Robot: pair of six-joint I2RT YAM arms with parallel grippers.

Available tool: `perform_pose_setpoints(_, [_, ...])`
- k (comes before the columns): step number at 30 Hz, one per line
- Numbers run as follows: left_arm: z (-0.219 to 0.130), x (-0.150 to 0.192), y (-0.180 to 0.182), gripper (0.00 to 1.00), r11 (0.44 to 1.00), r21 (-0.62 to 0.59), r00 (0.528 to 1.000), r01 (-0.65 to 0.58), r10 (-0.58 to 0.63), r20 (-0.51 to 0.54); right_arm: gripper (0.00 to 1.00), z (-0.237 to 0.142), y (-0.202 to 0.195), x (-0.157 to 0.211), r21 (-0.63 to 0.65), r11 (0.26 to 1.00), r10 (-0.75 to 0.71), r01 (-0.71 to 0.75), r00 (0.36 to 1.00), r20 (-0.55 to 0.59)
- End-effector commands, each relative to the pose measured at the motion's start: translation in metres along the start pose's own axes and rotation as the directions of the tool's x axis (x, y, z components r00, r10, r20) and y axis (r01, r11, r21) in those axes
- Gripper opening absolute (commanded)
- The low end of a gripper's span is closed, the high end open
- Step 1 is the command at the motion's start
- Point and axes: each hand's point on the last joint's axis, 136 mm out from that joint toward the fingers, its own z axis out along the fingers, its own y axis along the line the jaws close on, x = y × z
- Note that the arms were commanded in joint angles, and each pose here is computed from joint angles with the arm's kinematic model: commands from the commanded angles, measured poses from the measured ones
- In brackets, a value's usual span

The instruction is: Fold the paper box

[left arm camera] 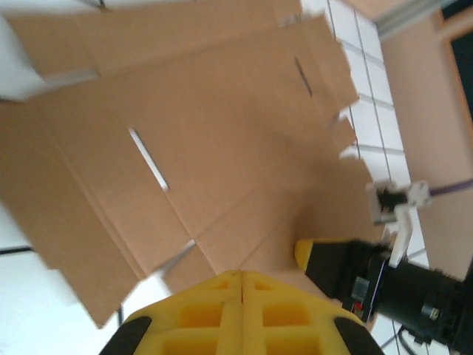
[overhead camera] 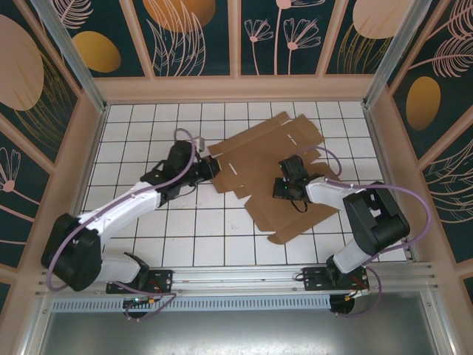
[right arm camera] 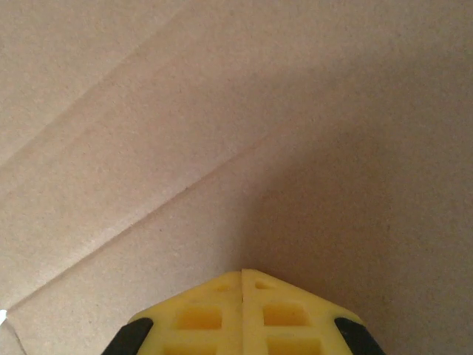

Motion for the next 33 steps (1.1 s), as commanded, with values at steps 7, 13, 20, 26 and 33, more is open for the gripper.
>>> perform_pose_setpoints(7, [0.031, 0.012, 0.003, 0.0, 0.997, 0.004, 0.996, 0.077, -0.077, -0.035, 0.0, 0.017, 0.073, 0.052, -0.268, 0.957, 0.053, -0.108, 0.977, -0.206])
perform_pose_setpoints(13, [0.033, 0.006, 0.006, 0.0, 0.997, -0.035, 0.997, 0.066, -0.067, -0.024, 0.0, -0.01, 0.174, 0.044, -0.65, 0.713, 0.065, -0.262, 0.948, -0.311])
perform_pose_setpoints(20, [0.044, 0.031, 0.015, 0.0, 0.991, -0.005, 0.987, 0.132, -0.132, -0.094, 0.0, -0.043, 0.121, -0.005, -0.551, 0.816, 0.137, -0.174, 0.985, -0.108])
perform_pose_setpoints(26, [0.068, 0.07, 0.026, 0.0, 0.986, -0.027, 0.963, 0.165, -0.167, -0.211, 0.0, -0.035, 0.033, -0.025, -0.156, 0.986, 0.066, -0.059, 0.997, 0.039])
perform_pose_setpoints(33, [0.086, 0.107, 0.044, 0.0, 0.981, -0.111, 0.923, 0.16, -0.189, -0.335, 0.0, -0.008, -0.023, -0.01, 0.131, 0.991, 0.005, -0.003, 1.0, -0.019])
